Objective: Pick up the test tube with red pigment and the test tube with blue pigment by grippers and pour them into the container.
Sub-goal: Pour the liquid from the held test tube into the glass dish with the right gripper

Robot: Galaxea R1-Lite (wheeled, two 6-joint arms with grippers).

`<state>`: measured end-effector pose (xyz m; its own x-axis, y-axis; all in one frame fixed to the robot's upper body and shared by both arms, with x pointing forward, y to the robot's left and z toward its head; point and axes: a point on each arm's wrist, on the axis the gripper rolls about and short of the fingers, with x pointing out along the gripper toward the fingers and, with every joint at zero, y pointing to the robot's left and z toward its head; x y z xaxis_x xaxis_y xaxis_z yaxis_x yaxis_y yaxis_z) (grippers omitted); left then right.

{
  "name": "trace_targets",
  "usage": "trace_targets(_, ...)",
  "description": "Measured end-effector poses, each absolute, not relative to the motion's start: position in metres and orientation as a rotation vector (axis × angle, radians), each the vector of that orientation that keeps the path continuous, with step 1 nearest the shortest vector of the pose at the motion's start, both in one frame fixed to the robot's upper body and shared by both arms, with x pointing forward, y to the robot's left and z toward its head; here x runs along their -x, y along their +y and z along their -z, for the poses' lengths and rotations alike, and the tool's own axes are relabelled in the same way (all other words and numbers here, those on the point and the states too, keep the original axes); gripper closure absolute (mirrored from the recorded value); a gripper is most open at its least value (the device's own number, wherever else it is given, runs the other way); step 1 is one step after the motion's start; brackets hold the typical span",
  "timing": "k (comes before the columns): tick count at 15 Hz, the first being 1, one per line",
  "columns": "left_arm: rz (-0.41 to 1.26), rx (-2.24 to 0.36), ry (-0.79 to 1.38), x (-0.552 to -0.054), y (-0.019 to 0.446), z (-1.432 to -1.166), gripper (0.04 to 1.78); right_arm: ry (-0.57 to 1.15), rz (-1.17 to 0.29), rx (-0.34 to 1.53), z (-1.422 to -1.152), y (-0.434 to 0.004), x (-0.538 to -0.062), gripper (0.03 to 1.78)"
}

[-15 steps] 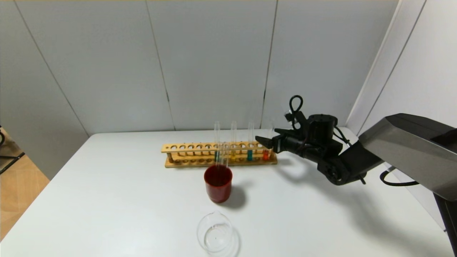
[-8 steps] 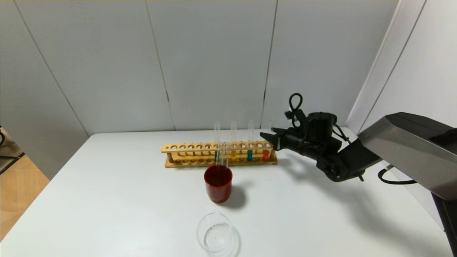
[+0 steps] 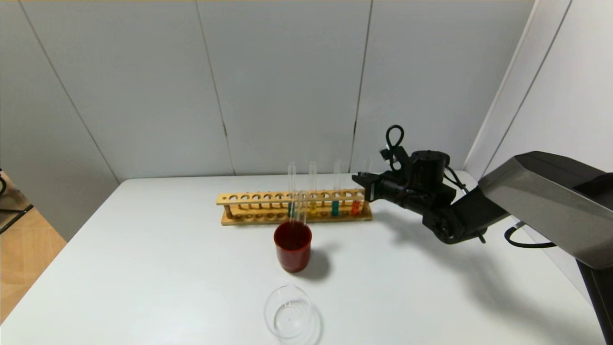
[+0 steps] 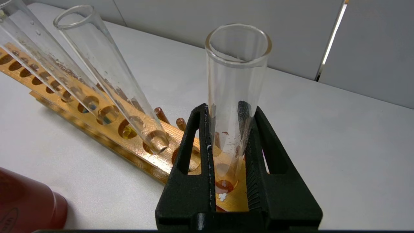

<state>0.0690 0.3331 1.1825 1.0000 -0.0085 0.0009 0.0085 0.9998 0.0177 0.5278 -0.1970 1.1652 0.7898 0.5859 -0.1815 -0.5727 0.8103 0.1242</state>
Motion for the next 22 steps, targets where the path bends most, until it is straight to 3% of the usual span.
trace_targets(7,0.009,-0.018,-0.001,-0.069,0.333,-1.182,0.07,0.172,-0.601,-0.061,-1.180,-0.198,-0.530,1.46)
trace_targets(16,0.008,-0.017,0.000,-0.069,0.333,-1.182,0.07,-0.020,-0.597,-0.068,-1.285,-0.207,-0.519,1.46)
trace_targets(22,0.008,-0.018,0.000,-0.069,0.333,-1.182,0.07,-0.075,-0.578,-0.065,-1.364,-0.229,-0.471,1.46)
